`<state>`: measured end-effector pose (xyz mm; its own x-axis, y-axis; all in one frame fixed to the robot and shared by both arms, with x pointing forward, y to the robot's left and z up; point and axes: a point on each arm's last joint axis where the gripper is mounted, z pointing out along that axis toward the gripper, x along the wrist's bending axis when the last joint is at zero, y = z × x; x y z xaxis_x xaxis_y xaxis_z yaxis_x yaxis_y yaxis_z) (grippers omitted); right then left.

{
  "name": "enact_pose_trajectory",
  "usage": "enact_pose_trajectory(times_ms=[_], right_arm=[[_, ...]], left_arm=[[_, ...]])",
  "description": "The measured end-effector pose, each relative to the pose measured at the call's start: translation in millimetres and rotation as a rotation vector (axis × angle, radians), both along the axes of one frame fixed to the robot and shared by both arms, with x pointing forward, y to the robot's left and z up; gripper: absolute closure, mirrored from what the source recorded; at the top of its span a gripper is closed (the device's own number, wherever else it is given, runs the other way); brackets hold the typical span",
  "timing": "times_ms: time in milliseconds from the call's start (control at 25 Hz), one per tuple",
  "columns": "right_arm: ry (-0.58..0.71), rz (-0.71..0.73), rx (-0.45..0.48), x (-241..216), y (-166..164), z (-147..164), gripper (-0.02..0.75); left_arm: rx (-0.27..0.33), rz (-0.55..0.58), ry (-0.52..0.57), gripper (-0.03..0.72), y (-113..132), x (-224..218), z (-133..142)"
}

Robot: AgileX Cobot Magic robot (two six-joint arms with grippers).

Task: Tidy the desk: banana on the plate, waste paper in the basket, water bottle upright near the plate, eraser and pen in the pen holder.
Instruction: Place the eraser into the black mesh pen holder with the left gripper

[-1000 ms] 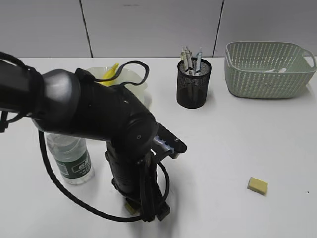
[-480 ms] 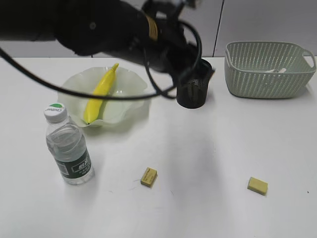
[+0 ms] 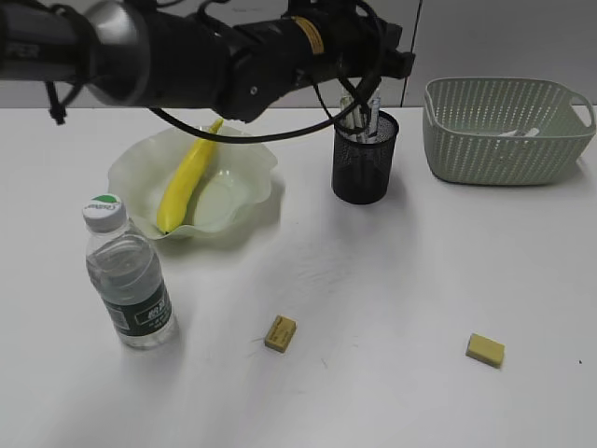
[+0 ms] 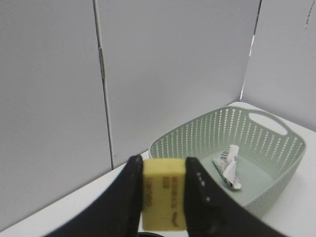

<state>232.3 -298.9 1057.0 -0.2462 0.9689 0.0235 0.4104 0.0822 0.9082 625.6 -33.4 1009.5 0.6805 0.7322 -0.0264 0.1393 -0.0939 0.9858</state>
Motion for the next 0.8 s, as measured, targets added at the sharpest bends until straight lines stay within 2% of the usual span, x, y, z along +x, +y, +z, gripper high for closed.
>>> enact_pose_trajectory(times_ms=[200,440,520,600,680,800], right_arm=[[0.0,0.0,0.0,0.0,0.0,0.0,0.473],[0.0,0.0,0.0,0.0,0.0,0.0,0.473],[0.0,0.0,0.0,0.0,0.0,0.0,0.473],[0.0,0.0,0.0,0.0,0.0,0.0,0.473],[0.0,0.0,0.001,0.0,0.0,0.0,0.474],[0.0,0.0,0.001,0.0,0.0,0.0,0.474]], left_arm=[[-0.011,-0.003,-0.002,0.502,-6.9,11.6,-31.3],[-0.004,0.012,0.009,0.498,-1.9,18.5,-42.5],[-0.006,0.013,0.01,0.438,-1.7,18.9,-42.1],[0.007,0.016,0.023,0.345,-1.5,19.1,-43.1],[0.047,0.025,0.063,0.252,-0.2,18.9,-47.2],[0.148,0.052,0.166,0.206,6.4,17.0,-51.0]])
